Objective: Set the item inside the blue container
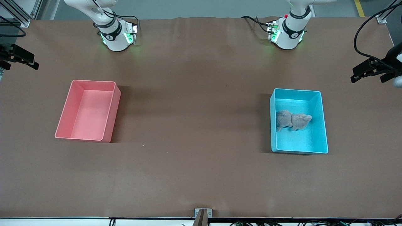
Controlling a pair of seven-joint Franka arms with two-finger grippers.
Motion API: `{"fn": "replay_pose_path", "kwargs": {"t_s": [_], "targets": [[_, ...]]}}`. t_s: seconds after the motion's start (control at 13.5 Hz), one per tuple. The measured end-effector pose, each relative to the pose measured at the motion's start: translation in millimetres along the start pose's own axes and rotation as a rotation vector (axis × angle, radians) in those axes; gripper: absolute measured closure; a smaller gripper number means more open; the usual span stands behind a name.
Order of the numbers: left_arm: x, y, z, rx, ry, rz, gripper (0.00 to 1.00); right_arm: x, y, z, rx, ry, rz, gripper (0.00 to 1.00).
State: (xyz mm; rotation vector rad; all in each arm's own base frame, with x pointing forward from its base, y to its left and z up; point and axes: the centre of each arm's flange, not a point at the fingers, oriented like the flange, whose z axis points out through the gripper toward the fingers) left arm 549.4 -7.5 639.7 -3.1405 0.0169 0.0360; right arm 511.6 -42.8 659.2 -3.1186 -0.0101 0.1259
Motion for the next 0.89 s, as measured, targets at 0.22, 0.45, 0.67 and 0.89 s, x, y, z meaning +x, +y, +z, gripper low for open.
{"fn": "replay_pose_path", "kwargs": {"t_s": [0.22, 0.45, 0.67, 0.89], "targets": [[0.0, 0.0, 0.0, 0.0, 0.0, 0.0, 0.0, 0.0, -1.3, -0.4, -0.004, 0.0, -0.003, 0.0], [0.0, -0.2, 0.0, 0.0, 0.0, 0.0, 0.0, -0.4, -1.4, -0.2, -0.003, -0.003, -0.003, 0.0], [0.0, -0.6, -0.1, 0.0, 0.0, -0.001, 0.0, -1.1, -1.5, 0.4, -0.002, -0.01, -0.003, 0.0], [0.0, -0.4, 0.0, 0.0, 0.0, -0.001, 0.0, -1.7, -1.5, 0.9, -0.002, -0.016, -0.003, 0.0]]}}
